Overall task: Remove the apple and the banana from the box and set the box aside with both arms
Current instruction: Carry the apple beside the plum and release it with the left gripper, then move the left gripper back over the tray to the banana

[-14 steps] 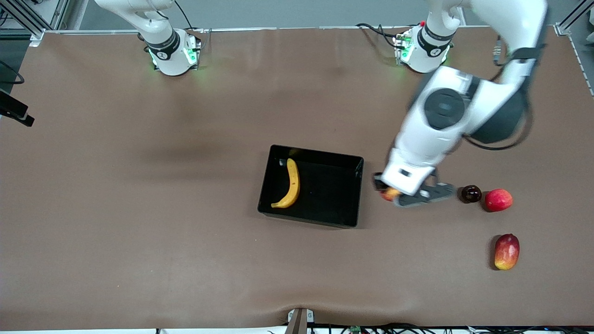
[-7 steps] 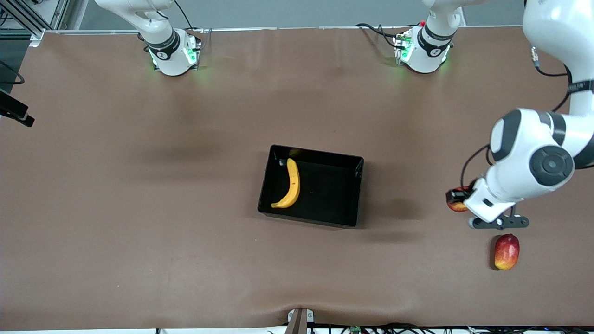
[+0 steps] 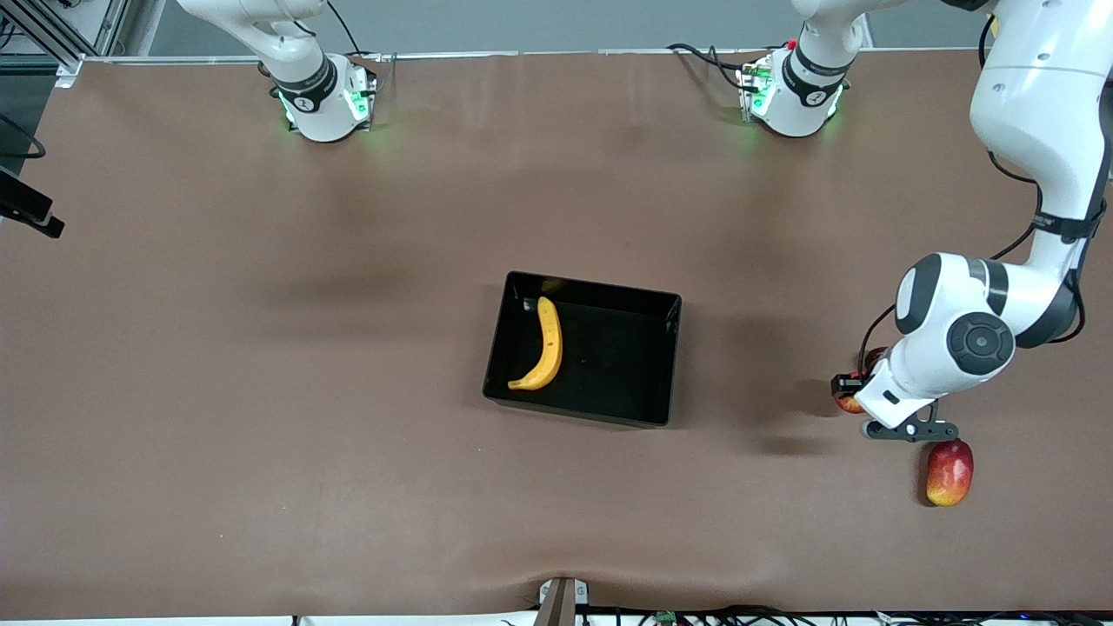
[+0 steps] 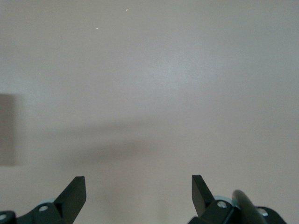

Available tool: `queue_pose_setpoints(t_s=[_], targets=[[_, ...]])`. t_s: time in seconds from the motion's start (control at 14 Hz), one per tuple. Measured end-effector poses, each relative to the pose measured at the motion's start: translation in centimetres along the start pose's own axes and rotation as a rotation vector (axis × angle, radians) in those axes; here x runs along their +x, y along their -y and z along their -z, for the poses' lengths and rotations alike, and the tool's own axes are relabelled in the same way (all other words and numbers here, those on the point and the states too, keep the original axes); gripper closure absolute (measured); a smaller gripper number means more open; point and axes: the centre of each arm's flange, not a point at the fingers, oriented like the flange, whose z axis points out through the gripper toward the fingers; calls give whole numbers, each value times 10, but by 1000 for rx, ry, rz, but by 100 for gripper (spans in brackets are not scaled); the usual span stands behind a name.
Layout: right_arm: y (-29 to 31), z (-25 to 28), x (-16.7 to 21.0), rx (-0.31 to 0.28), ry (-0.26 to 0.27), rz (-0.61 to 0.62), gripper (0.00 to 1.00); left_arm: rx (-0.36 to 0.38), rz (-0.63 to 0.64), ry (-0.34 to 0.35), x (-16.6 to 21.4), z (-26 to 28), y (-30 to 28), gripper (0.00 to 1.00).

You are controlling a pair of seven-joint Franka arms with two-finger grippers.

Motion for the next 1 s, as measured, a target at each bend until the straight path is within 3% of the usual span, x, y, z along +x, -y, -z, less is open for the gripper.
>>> queue_pose_setpoints(t_s=[0.43, 0.71, 1.0], targets=[[0, 0, 0, 0, 1, 0, 0, -22, 11, -7, 2, -23, 1, 33], [0, 0, 0, 0, 1, 0, 0, -17, 12, -47, 9, 4, 2, 0], [0, 0, 0, 0, 2, 0, 0, 24, 5, -63, 2, 91, -15, 0]])
